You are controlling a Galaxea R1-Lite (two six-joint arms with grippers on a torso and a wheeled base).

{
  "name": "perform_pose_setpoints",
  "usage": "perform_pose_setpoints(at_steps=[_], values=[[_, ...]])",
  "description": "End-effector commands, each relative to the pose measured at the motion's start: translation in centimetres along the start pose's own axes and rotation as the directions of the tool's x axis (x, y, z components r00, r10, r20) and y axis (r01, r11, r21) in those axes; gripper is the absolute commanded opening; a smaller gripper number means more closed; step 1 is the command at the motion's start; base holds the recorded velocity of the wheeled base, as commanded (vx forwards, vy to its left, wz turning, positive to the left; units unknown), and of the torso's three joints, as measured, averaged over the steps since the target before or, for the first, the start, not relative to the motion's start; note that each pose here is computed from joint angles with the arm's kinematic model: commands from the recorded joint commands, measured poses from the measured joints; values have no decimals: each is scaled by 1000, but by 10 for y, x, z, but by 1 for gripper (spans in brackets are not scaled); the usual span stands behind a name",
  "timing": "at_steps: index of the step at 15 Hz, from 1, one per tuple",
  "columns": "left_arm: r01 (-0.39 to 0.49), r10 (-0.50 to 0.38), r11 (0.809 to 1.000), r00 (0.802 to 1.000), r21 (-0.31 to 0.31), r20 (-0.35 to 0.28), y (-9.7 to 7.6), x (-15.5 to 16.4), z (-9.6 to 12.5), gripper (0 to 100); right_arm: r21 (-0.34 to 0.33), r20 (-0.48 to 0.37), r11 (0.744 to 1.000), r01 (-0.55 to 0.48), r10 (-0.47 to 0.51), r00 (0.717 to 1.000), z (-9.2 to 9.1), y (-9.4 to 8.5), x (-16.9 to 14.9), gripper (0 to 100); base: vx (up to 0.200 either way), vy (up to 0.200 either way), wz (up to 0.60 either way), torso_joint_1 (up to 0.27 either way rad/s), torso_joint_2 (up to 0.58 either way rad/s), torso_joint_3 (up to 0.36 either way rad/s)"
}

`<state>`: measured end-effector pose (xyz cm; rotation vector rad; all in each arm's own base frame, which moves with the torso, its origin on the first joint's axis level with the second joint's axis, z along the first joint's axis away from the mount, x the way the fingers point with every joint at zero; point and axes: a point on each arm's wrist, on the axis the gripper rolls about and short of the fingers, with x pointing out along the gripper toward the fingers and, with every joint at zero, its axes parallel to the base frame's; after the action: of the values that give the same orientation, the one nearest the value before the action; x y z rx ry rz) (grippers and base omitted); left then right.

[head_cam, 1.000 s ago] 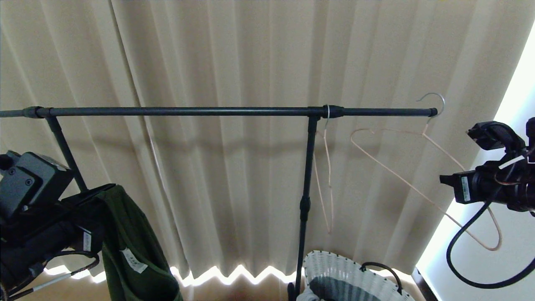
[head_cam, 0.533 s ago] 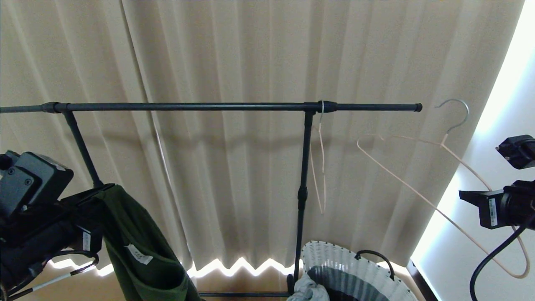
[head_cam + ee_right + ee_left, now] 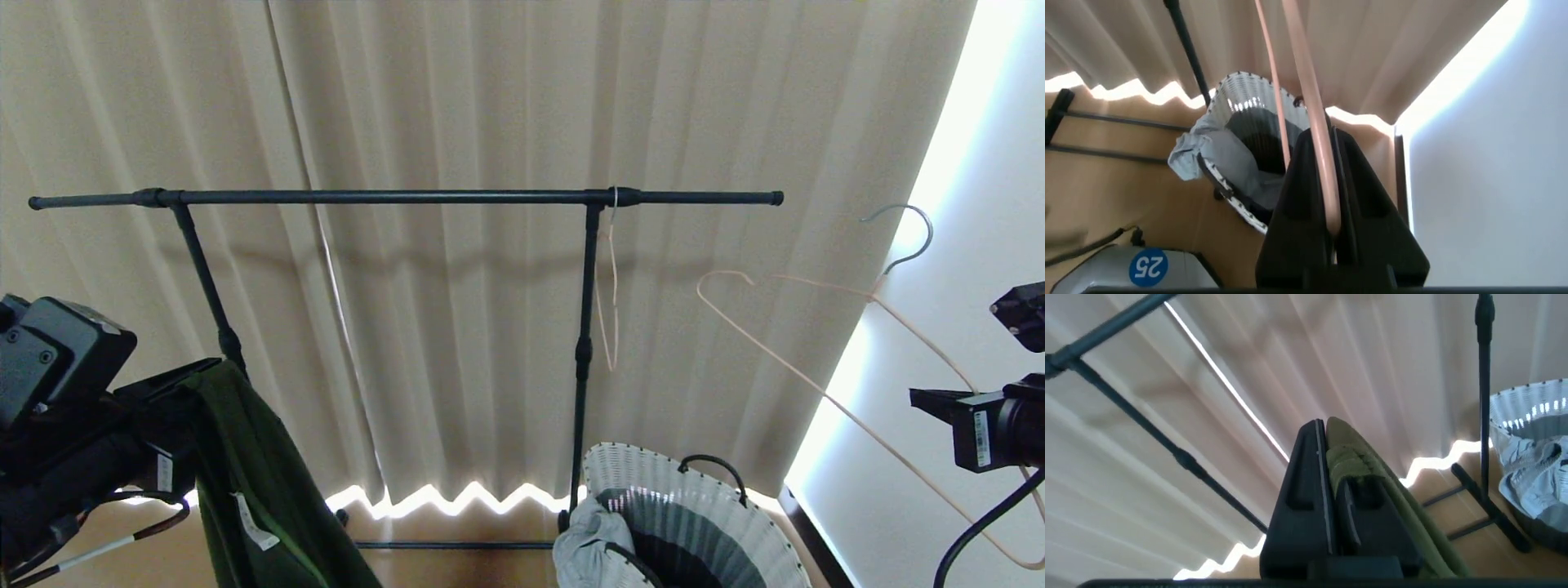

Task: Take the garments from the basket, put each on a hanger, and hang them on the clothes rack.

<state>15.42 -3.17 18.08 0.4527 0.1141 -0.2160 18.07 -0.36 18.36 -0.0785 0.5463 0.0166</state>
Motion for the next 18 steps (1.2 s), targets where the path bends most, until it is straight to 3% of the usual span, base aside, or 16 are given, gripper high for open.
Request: perform_pose_setpoints(at_steps=[1, 4, 9, 12, 18], values=[[-1, 1, 1000, 1000, 0, -1, 0, 1, 0, 0, 0, -3, 1000, -1, 1, 1000, -1, 0, 0, 0, 0, 0, 0, 0, 0, 0], [-3, 3, 1000, 1000, -3, 4, 1, 1, 1, 0, 0, -1, 1000, -2, 2, 1000, 0, 0, 0, 0, 0, 0, 0, 0, 0, 0], [-3, 3, 1000, 1000, -3, 4, 1, 1, 1, 0, 0, 16, 1000, -5, 5, 1000, 3, 0, -1, 0, 0, 200, 0, 2, 4, 4], [-2, 2, 1000, 1000, -3, 2, 1, 1, 1, 0, 1, 135, 1000, -2, 2, 991, 14, 0, 1, 0, 0, 200, 0, 1, 1, 7], [-3, 3, 1000, 1000, -1, 4, 1, 0, 1, 0, -10, 170, 999, -45, 46, 984, 18, 9, -2, 0, 0, 200, 0, 2, 1, 3]])
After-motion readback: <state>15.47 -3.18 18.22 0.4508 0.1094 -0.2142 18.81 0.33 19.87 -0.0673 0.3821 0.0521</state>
